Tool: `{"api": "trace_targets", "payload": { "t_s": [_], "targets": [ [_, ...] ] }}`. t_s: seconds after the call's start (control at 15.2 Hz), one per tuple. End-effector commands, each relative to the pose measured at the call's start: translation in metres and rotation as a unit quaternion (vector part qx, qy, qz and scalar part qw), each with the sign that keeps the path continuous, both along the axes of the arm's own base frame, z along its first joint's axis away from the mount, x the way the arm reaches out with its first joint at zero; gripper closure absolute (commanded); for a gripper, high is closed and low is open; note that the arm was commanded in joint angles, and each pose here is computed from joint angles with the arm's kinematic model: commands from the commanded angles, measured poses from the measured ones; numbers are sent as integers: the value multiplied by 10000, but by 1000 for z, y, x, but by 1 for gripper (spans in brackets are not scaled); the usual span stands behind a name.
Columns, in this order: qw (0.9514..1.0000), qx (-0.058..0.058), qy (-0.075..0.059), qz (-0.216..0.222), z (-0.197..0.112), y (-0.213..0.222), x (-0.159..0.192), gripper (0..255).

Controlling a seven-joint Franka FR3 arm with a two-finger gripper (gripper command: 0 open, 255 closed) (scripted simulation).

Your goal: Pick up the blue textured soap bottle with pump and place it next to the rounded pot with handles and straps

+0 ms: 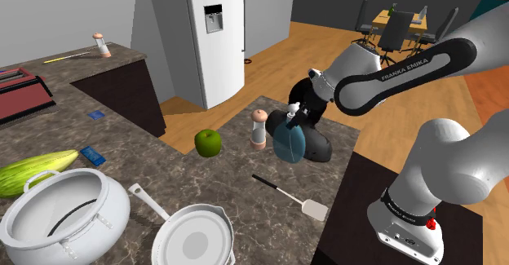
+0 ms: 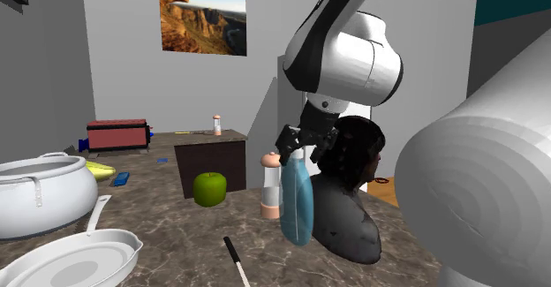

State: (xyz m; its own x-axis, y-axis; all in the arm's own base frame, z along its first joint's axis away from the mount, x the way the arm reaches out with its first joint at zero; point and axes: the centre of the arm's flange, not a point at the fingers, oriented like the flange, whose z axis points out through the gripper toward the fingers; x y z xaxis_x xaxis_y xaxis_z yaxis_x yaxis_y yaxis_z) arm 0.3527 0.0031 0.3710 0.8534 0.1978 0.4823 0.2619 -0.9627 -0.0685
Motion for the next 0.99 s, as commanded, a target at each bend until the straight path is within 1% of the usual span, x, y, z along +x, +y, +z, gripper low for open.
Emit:
{"api": "trace_targets", "payload": {
  "t_s": [0.0, 0.33, 0.4, 0.92],
  "targets": [
    [9980, 57, 620, 64, -30, 1, -10, 0],
    [9980, 57, 620, 64, -30, 1, -10, 0],
    [9980, 57, 620, 63, -30, 3, -6, 255],
    [9980, 56, 620, 64, -30, 4, -7, 255]
  ]
}}
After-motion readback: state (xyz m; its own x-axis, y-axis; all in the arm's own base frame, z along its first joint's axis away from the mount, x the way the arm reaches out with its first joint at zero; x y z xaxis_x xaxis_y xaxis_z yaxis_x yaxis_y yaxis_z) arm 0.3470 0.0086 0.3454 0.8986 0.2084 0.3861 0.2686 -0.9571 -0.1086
